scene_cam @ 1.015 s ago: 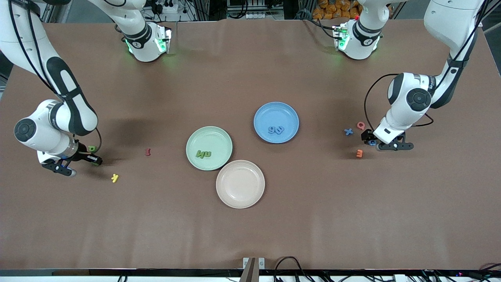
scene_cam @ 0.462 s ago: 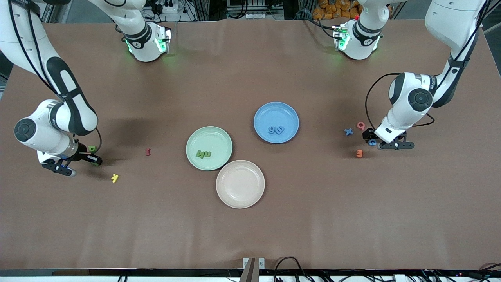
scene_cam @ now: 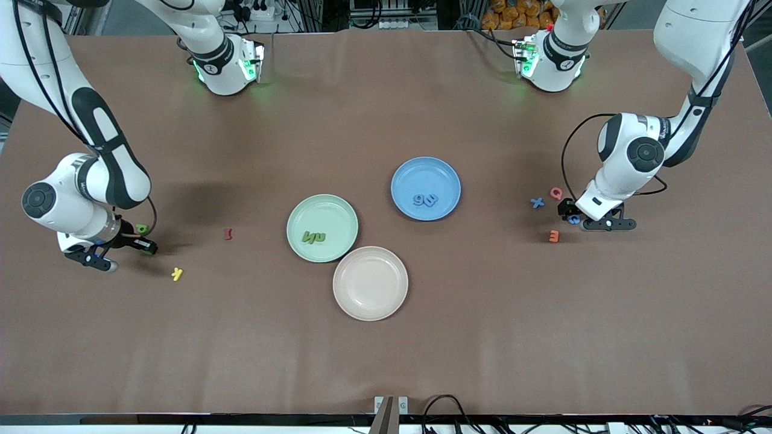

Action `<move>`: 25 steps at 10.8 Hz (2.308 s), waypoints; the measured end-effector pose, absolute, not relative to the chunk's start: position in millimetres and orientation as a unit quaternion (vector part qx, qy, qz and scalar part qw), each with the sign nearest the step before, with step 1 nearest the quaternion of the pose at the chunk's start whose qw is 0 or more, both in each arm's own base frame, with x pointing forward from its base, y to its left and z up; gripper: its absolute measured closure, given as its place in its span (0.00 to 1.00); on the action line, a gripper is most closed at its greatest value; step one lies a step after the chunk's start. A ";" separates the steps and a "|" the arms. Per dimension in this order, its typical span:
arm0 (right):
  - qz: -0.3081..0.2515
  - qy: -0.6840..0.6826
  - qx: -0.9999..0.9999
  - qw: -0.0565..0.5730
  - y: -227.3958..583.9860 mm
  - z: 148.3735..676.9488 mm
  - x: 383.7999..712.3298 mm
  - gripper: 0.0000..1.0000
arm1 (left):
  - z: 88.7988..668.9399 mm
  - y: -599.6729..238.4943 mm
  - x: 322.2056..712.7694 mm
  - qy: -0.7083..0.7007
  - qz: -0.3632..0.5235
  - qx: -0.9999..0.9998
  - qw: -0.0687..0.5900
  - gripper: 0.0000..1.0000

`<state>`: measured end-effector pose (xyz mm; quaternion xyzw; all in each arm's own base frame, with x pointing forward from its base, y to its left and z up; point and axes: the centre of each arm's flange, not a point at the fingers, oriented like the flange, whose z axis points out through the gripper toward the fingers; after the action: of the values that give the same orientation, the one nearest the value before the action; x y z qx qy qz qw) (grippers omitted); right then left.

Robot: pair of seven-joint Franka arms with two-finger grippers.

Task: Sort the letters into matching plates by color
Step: 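Grasp the green B with the right gripper while the left gripper grasps the c, then carry the c over the blue plate while the right gripper carries the B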

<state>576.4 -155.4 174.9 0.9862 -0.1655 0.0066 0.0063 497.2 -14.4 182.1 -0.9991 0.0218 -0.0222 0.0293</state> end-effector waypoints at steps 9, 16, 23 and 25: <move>0.016 -0.023 1.000 0.009 -152.8 181.7 584.3 0.65 | 176.0 2.3 498.4 0.033 -0.031 -0.999 0.025 0.30; 0.020 0.013 1.000 0.000 -123.9 198.5 594.5 0.65 | 174.9 0.2 499.0 0.035 -0.033 -0.999 0.023 0.52; 0.013 0.045 0.999 -0.004 -81.5 219.1 602.7 0.65 | 177.5 -0.8 501.0 0.036 -0.038 -0.998 0.023 0.64; 0.005 0.042 0.999 -0.006 -64.6 223.6 605.4 0.65 | 179.5 -4.4 503.4 0.036 -0.042 -0.998 0.020 0.64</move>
<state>605.4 -64.6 223.6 0.9991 0.0418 0.0046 -0.0056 503.4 -4.4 179.5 -0.9982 0.0364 -0.0420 0.0201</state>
